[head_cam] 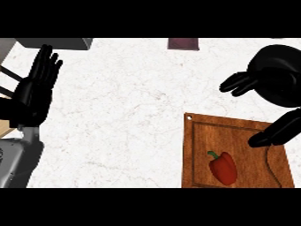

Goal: Pick the bell pepper from the cutting board and place it in the pot

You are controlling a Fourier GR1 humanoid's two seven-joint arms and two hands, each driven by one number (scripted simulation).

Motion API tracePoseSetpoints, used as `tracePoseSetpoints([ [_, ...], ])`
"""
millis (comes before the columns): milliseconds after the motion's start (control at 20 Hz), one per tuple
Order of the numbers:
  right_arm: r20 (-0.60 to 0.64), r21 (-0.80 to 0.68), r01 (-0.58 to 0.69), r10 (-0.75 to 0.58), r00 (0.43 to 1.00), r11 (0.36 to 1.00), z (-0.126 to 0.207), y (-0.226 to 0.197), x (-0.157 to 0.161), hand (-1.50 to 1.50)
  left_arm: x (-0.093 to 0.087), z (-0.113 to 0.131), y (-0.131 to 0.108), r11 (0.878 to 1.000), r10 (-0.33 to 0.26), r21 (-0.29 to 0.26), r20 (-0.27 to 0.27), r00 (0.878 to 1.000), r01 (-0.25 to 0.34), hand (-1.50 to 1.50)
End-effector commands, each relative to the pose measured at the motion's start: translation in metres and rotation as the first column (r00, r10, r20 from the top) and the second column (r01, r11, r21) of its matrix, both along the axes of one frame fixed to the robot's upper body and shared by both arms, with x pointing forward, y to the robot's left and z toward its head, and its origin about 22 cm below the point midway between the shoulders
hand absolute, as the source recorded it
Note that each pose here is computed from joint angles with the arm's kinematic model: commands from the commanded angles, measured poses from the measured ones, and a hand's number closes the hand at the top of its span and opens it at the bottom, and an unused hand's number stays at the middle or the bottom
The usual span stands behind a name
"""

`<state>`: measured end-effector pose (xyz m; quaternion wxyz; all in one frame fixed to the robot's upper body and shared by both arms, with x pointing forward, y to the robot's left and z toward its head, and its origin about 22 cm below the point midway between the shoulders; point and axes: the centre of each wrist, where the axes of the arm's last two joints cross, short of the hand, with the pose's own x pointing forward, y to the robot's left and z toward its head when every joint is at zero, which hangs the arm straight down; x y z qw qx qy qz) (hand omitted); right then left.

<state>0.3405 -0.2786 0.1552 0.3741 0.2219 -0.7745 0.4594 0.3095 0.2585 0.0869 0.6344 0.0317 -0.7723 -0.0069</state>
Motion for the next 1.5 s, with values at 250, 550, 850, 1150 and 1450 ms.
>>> tracePoseSetpoints([
  [250,0.176,-0.277,-0.181,0.235,0.956,0.944,0.024,-0.030,0.000,-1.50,0.001,-0.004,0.003,0.999,0.035,-0.028,0.001,0.999,-0.035,0.00],
  [550,0.221,-0.504,-0.217,0.368,0.903,0.836,0.001,-0.013,-0.016,-1.50,-0.007,-0.011,0.009,0.999,0.027,-0.027,0.010,1.000,-0.026,0.00],
  [850,0.234,-0.624,-0.187,0.409,0.882,0.759,-0.024,0.013,-0.014,-1.50,-0.009,-0.010,-0.011,1.000,0.026,-0.014,-0.005,1.000,-0.026,0.00],
  [1150,0.182,-0.671,-0.174,0.388,0.904,0.720,-0.043,0.012,-0.016,-1.50,-0.013,0.005,-0.003,0.998,0.048,-0.029,0.011,0.999,-0.048,0.00],
  [1450,0.179,-0.695,-0.196,0.430,0.885,0.692,-0.072,0.023,-0.029,-1.50,-0.005,-0.008,0.010,0.998,0.064,-0.017,-0.001,0.998,-0.064,0.00],
])
